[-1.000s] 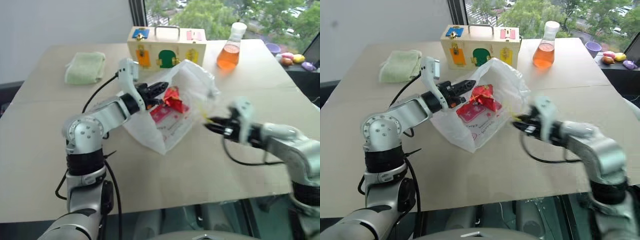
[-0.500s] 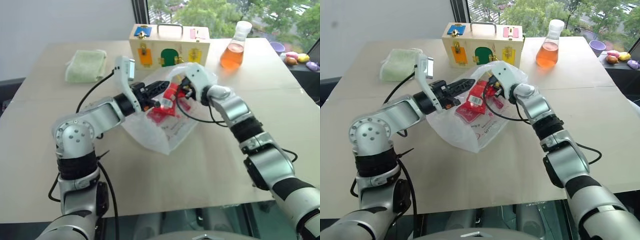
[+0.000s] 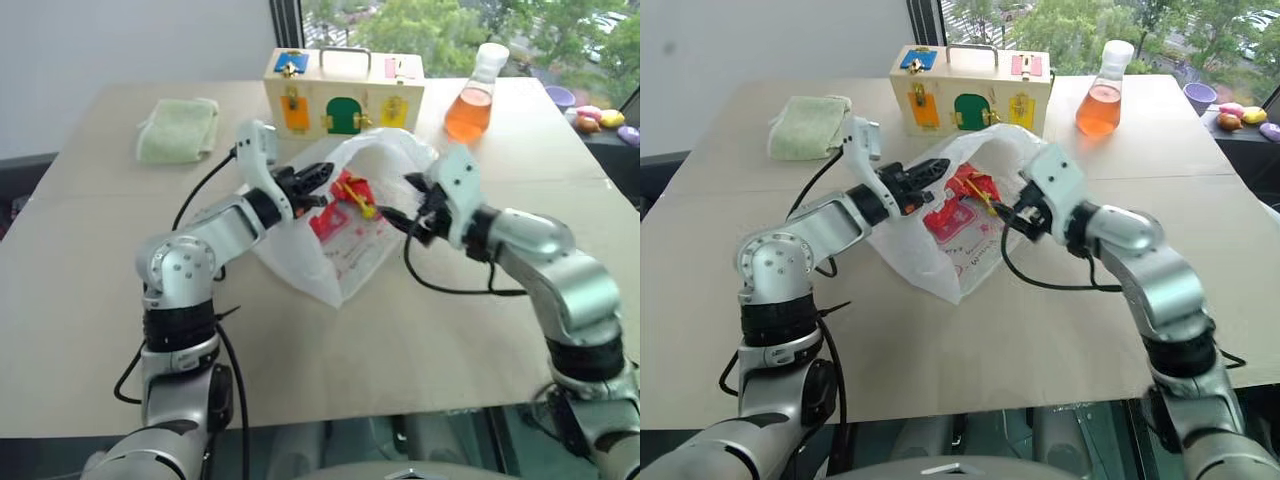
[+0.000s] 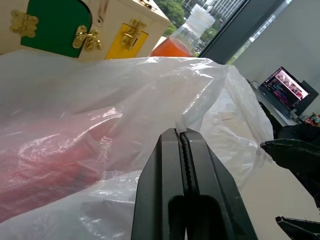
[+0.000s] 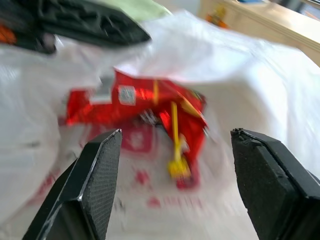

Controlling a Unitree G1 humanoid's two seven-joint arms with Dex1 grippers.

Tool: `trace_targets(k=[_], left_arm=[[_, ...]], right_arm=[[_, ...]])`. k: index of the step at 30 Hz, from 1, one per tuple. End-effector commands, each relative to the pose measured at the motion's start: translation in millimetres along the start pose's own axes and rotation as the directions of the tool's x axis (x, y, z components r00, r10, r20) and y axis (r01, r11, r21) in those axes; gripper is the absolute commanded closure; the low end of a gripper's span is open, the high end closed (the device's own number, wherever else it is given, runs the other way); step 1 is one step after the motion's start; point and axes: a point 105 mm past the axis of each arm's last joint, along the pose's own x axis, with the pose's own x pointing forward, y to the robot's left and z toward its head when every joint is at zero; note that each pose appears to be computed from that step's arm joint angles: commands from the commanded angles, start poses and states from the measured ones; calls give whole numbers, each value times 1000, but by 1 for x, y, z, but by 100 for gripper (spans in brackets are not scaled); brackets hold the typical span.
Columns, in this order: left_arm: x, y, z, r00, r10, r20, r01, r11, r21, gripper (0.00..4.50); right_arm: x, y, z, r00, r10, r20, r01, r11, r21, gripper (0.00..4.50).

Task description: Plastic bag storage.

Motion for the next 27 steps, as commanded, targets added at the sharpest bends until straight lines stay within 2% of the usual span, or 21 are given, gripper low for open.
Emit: trace_targets(k=[1,4,7,10,14,15,16,17,19,22,24,27], left_arm=[[1,-10,13,998,-48,34,47,998,37,450],[2,-15,12,998,-65,22,63,996,55,450],[2,-16,13,997,-70,21,68,995,67,450],[0,-18,14,997,-72,21,70,994,79,450],[-3,-20,12,997,-77,11,75,992,106,450],[-4,-21,13,997,-80,23,77,990,119,450],[-4,-23,16,993,-95,64,85,985,150,450],[-7,-25,13,991,-127,37,120,981,155,450],[-18,-31,12,972,-235,19,233,969,78,450],[-49,-36,21,935,-355,20,355,935,-6,371],[-69,-38,25,910,-414,21,414,908,-65,283],[-119,-47,18,840,-539,-59,519,831,-202,137]], right_arm=[[-15,-22,6,979,-201,-13,202,979,2,103],[-5,-42,-5,933,-354,-67,356,934,18,103],[10,-55,-17,902,-418,-107,420,908,-5,103],[15,-71,-18,877,-471,-96,472,881,-21,186],[14,-78,-15,876,-476,-73,478,878,6,391],[14,-79,-15,877,-476,-68,477,879,7,430],[13,-80,-14,878,-475,-61,476,879,11,441],[12,-80,-13,879,-473,-55,474,880,17,441],[11,-82,-12,881,-470,-49,471,882,23,441],[11,-82,-12,886,-462,-48,464,886,30,450],[11,-81,-12,889,-456,-46,458,888,36,450],[12,-76,-15,895,-442,-54,445,895,45,450]])
